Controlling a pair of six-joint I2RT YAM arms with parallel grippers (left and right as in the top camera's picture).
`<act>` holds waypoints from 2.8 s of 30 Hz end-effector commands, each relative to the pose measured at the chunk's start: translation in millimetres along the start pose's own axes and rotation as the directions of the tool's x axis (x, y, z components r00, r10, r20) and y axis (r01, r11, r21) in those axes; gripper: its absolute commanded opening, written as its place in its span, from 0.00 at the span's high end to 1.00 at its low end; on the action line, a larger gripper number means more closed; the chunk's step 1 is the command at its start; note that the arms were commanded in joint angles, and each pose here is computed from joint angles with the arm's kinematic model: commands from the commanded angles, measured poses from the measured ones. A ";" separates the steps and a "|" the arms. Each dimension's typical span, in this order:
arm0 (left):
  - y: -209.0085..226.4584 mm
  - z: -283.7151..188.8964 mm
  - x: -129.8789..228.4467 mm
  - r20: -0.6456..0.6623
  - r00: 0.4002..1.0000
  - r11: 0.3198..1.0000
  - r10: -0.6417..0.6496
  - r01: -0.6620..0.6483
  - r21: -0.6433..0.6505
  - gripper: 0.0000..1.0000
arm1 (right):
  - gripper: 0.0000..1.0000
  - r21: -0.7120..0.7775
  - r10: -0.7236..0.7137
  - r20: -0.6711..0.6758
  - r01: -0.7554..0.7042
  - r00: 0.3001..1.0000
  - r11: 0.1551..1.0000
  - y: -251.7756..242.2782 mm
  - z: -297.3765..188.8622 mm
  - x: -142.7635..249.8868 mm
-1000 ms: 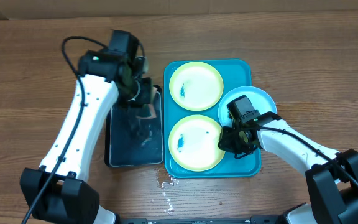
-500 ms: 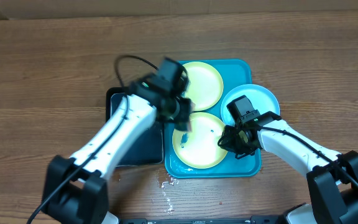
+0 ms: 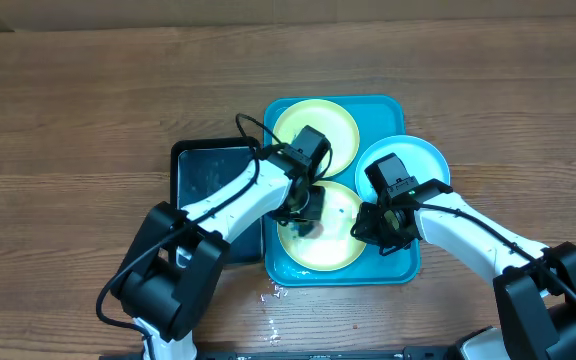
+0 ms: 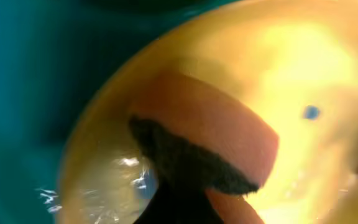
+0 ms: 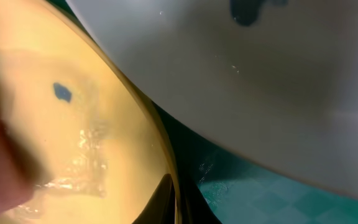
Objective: Clean dirty plates on tray and stack at the side
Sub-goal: 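Lift the sponge with the left gripper and move it onto the bottom plate, then scrub the bottom plate with the sponge while the right gripper holds it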
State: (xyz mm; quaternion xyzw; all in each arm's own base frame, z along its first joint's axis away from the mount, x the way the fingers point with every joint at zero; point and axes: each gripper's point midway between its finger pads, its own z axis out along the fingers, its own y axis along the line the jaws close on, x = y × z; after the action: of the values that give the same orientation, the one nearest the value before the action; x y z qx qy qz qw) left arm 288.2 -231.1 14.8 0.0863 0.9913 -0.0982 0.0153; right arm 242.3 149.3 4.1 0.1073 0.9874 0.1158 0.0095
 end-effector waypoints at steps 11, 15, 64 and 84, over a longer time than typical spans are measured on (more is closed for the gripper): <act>39.2 0.6 -3.3 -0.008 1.000 0.986 0.013 -0.014 -0.164 0.96 | 0.96 0.088 0.007 0.025 -0.010 1.000 0.996 -19.5 4.5 -3.9; -22.6 8.6 -4.9 -0.043 0.998 0.984 0.039 -0.031 0.178 0.96 | 0.96 0.088 0.007 0.025 -0.010 1.000 0.996 -19.5 4.5 -3.9; 65.9 -5.4 8.6 -0.001 0.995 0.937 -0.097 0.091 -0.338 0.96 | 0.96 0.091 0.008 0.023 -0.010 1.000 0.996 -20.0 4.5 -3.1; -64.5 1.4 -6.3 -0.042 0.996 0.931 0.079 -0.059 0.360 0.96 | 0.96 0.091 0.008 0.023 -0.010 1.000 0.996 -20.0 4.5 -3.2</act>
State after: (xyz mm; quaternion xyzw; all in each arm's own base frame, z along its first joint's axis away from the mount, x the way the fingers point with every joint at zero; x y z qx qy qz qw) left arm 310.3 -254.5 20.4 0.1075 0.9805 -0.1604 0.0376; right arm 244.4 146.2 4.9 0.1142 0.9871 0.1114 0.0139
